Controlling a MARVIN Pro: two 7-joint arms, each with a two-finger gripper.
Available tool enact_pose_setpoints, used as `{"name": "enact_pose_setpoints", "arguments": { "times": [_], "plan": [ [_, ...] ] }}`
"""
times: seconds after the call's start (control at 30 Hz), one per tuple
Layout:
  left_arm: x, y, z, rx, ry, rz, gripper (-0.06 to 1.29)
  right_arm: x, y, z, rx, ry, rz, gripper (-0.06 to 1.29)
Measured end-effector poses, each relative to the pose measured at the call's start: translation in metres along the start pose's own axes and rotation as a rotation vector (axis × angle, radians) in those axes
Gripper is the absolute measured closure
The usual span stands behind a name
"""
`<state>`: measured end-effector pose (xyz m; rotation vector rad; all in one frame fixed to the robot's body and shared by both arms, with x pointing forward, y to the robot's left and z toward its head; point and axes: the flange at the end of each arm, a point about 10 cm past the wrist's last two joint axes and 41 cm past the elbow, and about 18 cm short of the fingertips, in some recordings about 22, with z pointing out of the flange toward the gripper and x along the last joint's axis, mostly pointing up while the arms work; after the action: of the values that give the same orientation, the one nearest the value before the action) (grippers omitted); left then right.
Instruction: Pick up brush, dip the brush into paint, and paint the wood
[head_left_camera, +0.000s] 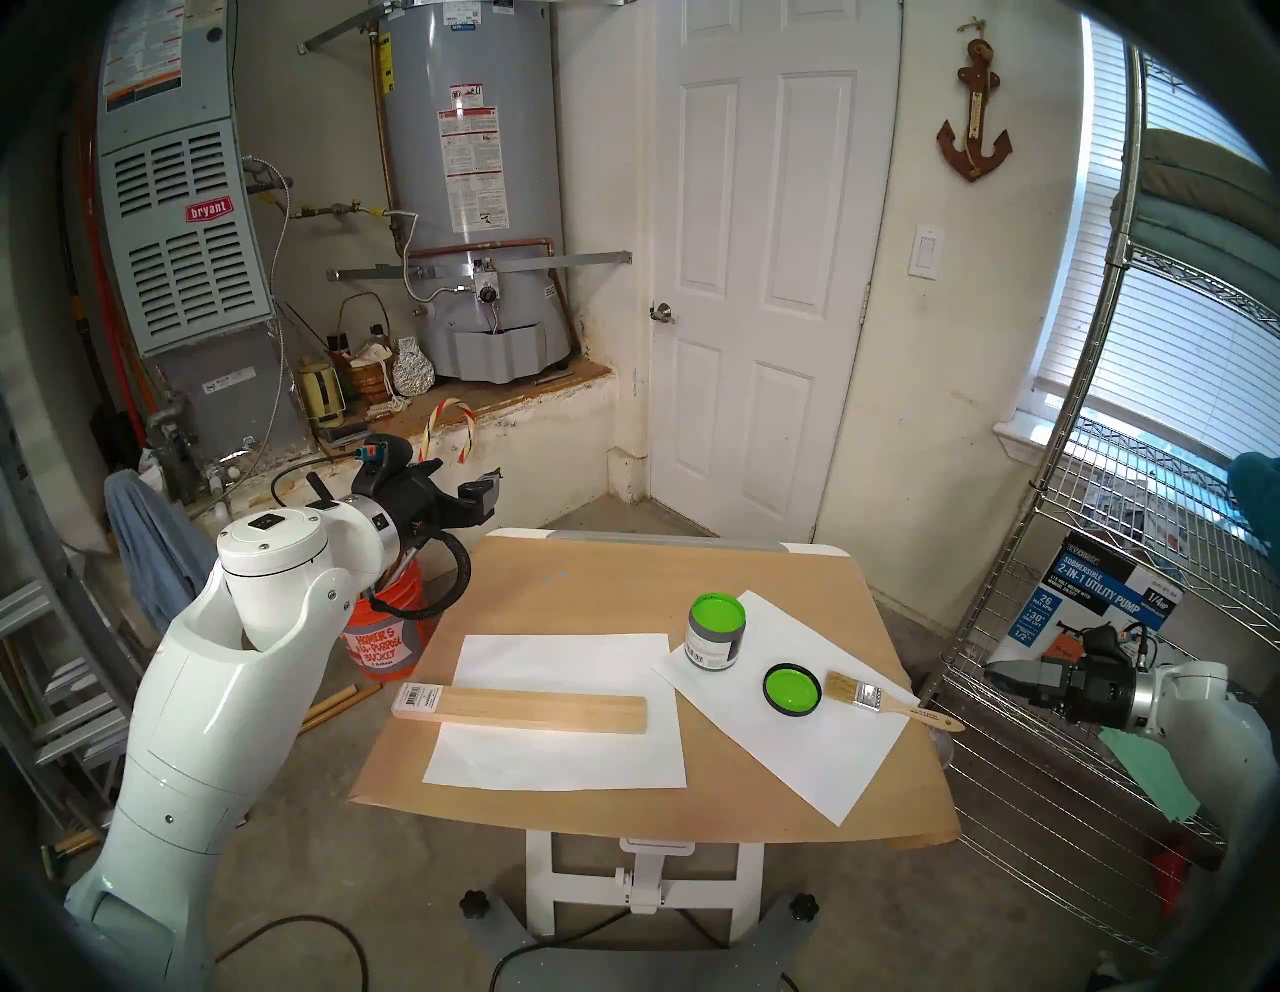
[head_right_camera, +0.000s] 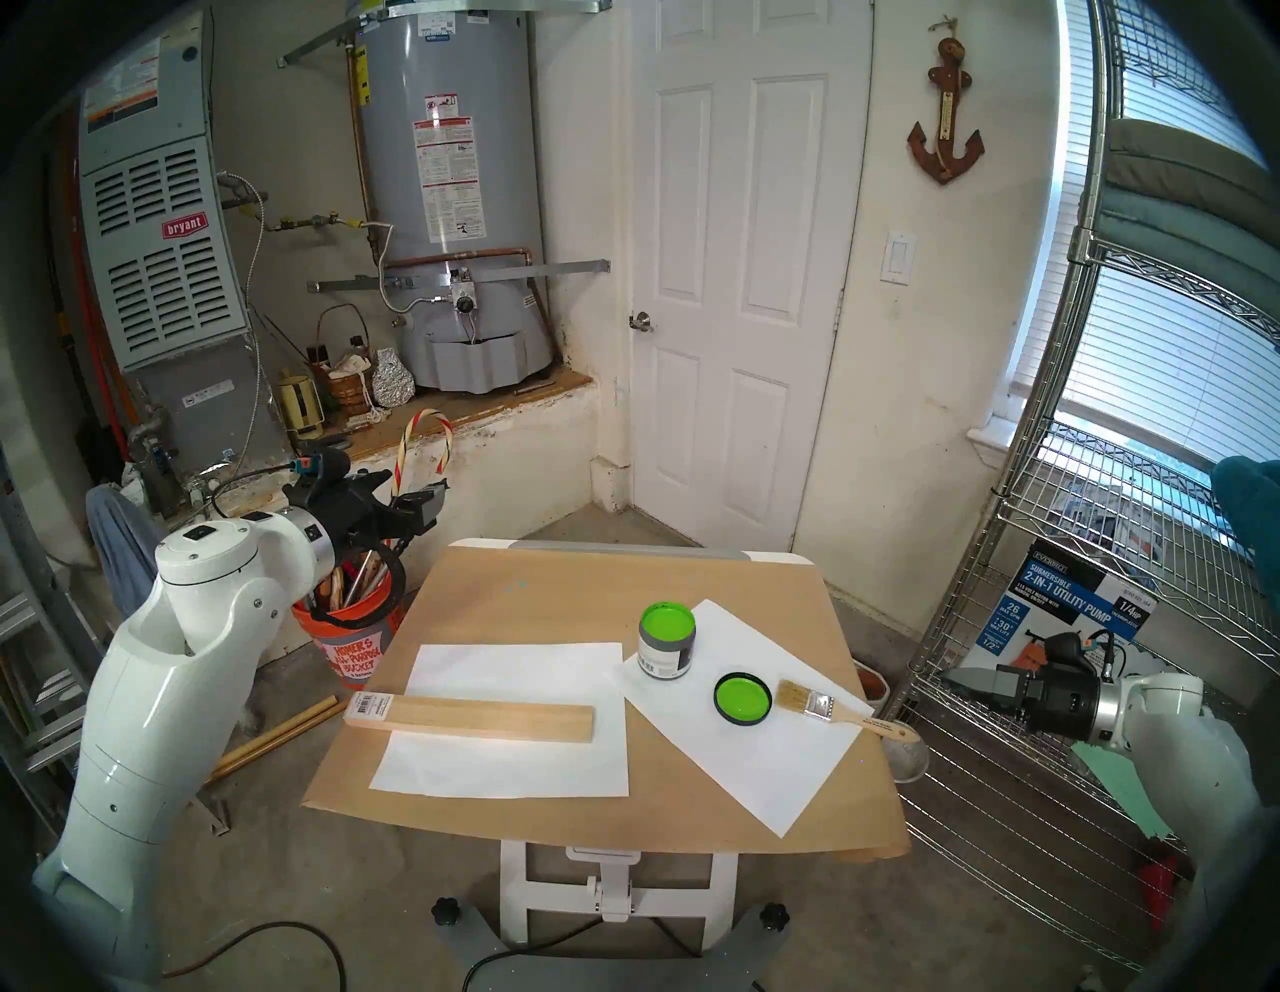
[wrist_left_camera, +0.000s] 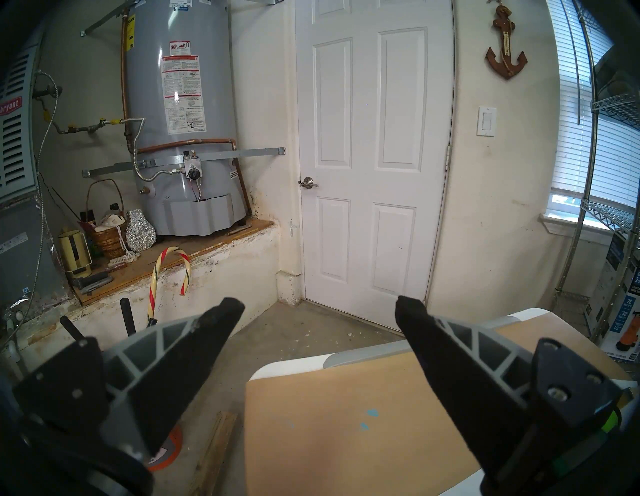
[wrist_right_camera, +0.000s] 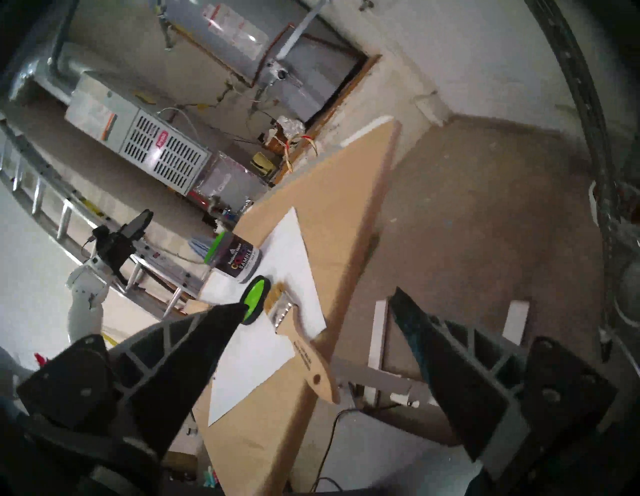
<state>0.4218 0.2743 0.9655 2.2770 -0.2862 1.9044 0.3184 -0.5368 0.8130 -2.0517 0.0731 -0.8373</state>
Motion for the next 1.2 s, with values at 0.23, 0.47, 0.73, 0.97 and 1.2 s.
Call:
{"name": "enact_pose_setpoints", "arguments": {
  "times": [0.23,0.47,0.73,0.97,1.2],
  "plan": [
    [0.0,0.0,0.0,0.0,0.0,0.0,-0.02,-0.007,-0.003,0.008,-0.044,-0.026,0.106,0.04],
    [0.0,0.0,0.0,0.0,0.0,0.0,-0.02,-0.01,-0.01,0.013,-0.041,-0.032,0.154,0.04],
    [0.0,0.0,0.0,0.0,0.001,0.0,-0.02,-0.019,-0.014,0.014,-0.032,-0.038,0.183,0.04],
    [0.0,0.0,0.0,0.0,0.001,0.0,-0.02,-0.029,-0.014,0.016,-0.01,-0.024,0.197,0.04],
    [0.0,0.0,0.0,0.0,0.001,0.0,-0.02,-0.038,-0.015,0.022,0.013,-0.019,0.206,0.04]
  ]
}}
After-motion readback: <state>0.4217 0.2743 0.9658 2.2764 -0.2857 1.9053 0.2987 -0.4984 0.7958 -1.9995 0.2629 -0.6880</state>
